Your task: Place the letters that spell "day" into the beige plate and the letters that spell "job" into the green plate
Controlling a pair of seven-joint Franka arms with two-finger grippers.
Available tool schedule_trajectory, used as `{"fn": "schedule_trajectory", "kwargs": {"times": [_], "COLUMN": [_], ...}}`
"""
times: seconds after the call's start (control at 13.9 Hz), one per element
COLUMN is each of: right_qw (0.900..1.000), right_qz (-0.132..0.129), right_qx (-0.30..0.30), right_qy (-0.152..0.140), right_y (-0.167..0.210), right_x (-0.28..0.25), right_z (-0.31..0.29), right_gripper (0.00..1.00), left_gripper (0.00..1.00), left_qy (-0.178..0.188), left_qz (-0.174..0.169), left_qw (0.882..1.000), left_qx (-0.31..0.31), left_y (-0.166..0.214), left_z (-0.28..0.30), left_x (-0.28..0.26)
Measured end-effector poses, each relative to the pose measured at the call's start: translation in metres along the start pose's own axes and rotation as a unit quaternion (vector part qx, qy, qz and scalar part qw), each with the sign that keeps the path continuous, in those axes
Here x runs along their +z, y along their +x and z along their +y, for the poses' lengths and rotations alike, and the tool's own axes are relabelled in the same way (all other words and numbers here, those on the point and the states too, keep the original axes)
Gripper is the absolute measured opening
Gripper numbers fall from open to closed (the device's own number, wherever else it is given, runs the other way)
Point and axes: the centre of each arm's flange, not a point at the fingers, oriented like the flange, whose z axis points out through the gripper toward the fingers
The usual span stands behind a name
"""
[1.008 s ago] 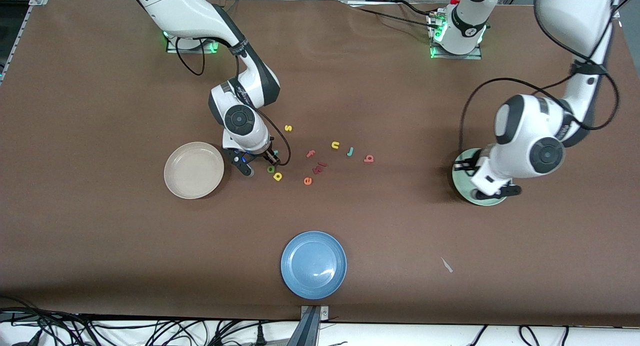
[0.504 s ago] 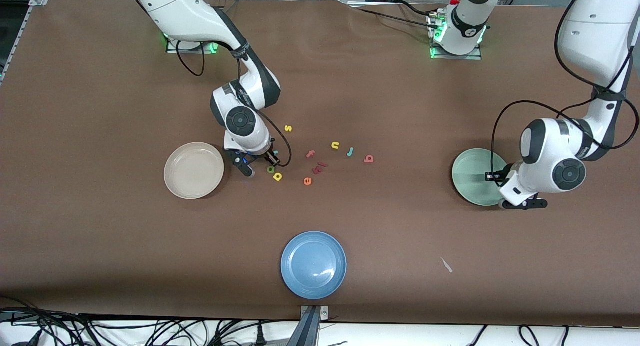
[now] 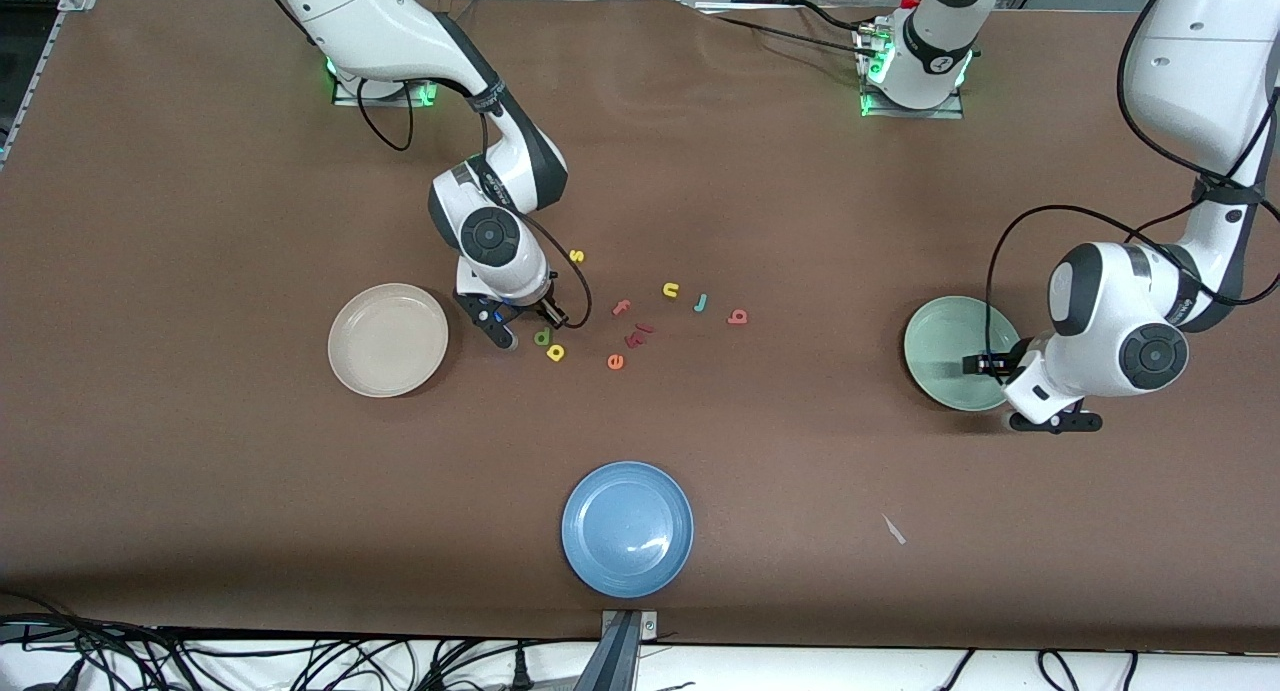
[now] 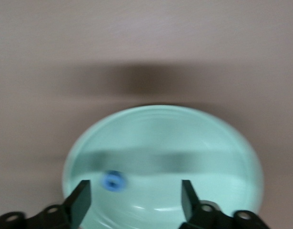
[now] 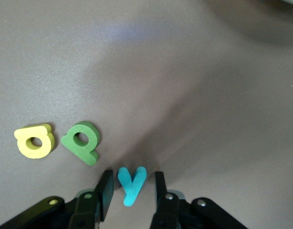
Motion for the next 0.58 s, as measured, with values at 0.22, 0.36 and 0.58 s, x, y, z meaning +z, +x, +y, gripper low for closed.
{"fn": "schedule_trajectory", "kwargs": {"times": [0.22, 0.36, 0.58], "right_qw": [1.0, 1.0, 1.0], "right_qz": [0.0, 0.0, 0.0], "right_qx": [-0.001, -0.003, -0.016], "right_qy": [0.001, 0.002, -0.005], "right_y": [-0.001, 0.0, 0.004], "right_x": [-0.001, -0.002, -0.017], "right_z": [0.0, -0.001, -0.003], "right_gripper": [0.25, 0.25, 0.25], "left_gripper": [1.0, 1.0, 1.0], "left_qy": [-0.032, -0.041, -0.047], "left_qz": [-0.008, -0.015, -0.013], "left_qw": [0.998, 0.995, 0.99], "left_qx": [-0.055, -0.094, -0.128], "left_y": [-0.018, -0.035, -0.061], "left_z": [0.084, 0.146, 0.231], "left_x": [-0.035, -0.039, -0.027]}}
